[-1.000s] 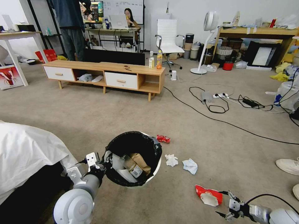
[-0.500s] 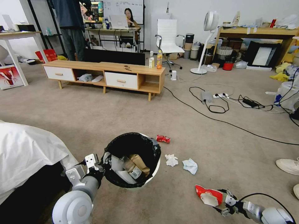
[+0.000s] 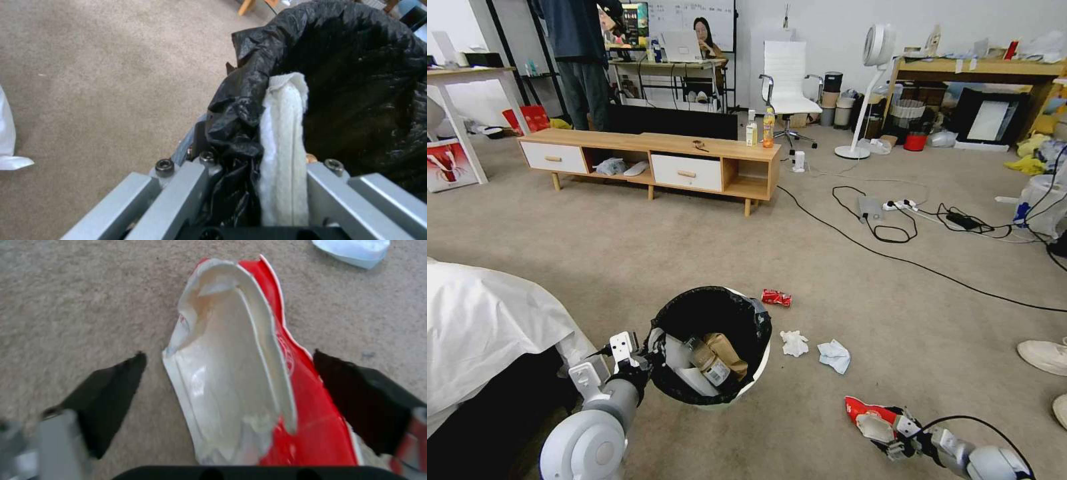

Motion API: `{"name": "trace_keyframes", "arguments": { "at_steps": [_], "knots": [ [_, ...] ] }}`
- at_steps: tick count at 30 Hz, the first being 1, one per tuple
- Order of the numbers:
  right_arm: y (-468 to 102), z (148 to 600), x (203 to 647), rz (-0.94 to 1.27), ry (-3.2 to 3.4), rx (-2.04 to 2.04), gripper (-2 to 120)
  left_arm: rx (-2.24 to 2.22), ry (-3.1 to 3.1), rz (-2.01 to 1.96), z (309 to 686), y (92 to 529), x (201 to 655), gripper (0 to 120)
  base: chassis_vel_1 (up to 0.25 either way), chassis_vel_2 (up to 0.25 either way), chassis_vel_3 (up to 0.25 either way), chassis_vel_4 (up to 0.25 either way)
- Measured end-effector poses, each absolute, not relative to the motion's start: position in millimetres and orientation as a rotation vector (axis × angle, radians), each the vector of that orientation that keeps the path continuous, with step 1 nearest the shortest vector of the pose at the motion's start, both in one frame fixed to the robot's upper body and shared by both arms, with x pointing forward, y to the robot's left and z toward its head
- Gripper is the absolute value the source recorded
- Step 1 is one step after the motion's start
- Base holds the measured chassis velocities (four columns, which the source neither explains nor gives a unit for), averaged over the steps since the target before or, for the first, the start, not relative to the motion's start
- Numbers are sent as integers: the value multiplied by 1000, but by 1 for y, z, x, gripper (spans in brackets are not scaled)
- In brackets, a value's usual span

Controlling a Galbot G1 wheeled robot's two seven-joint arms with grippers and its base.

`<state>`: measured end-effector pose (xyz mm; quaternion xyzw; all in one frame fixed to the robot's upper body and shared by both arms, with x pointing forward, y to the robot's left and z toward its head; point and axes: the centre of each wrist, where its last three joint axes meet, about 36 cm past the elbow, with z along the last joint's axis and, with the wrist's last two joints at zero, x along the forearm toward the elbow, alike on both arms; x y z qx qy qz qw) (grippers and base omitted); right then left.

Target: Pick up the trash bin and place the garbage on the floor into it.

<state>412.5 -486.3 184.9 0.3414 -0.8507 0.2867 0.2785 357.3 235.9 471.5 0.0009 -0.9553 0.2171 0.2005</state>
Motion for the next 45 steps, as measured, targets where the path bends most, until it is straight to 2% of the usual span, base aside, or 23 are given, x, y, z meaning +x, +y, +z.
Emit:
{"name": "trace_keyframes", "arguments": {
  "at_steps": [4,6,7,9,10,12,18,20,21,22,24,25,26,27,32,42,45],
  "knots": [
    [-481,181,414,758,-2286,915,85,3,-2668,607,471,236,357,7,0,0,0,0],
    [-478,180,415,754,-2287,918,73,3,-2666,608,470,235,357,7,0,0,0,0],
    [-478,180,415,754,-2287,918,73,3,-2666,608,470,235,357,7,0,0,0,0],
    [-478,179,414,752,-2287,915,61,3,-2664,607,469,235,357,7,0,0,0,0],
    [-478,179,414,752,-2287,915,61,3,-2664,607,469,235,357,7,0,0,0,0],
    [-479,178,411,746,-2287,911,50,2,-2663,605,469,235,357,7,0,0,0,0],
    [-486,179,408,745,-2290,898,36,-5,-2661,605,468,233,358,7,0,0,0,0],
    [-489,181,407,746,-2292,892,22,-8,-2661,605,468,232,358,7,0,0,0,0],
    [-489,181,407,746,-2292,892,22,-8,-2661,605,468,232,358,7,0,0,0,0],
    [-490,181,407,747,-2291,893,16,-8,-2661,605,468,232,358,7,0,0,0,0],
    [-490,182,407,748,-2292,893,12,-8,-2661,605,468,232,358,7,0,0,0,0],
    [-490,183,407,748,-2295,892,5,-7,-2660,604,468,232,358,7,0,0,0,0],
    [-490,183,407,748,-2295,892,5,-7,-2660,604,468,232,358,7,0,0,0,0],
    [-490,183,408,746,-2302,889,0,-7,-2660,604,468,233,358,7,0,0,0,0],
    [-489,191,412,743,-2373,849,0,-3,-2659,603,467,233,358,7,0,0,0,0],
    [-487,254,426,730,-2672,747,0,-4,-2664,604,469,233,359,7,0,0,0,0],
    [-476,302,440,761,-2840,751,0,-3,-2662,599,469,234,356,7,0,0,0,0]
  ]
}}
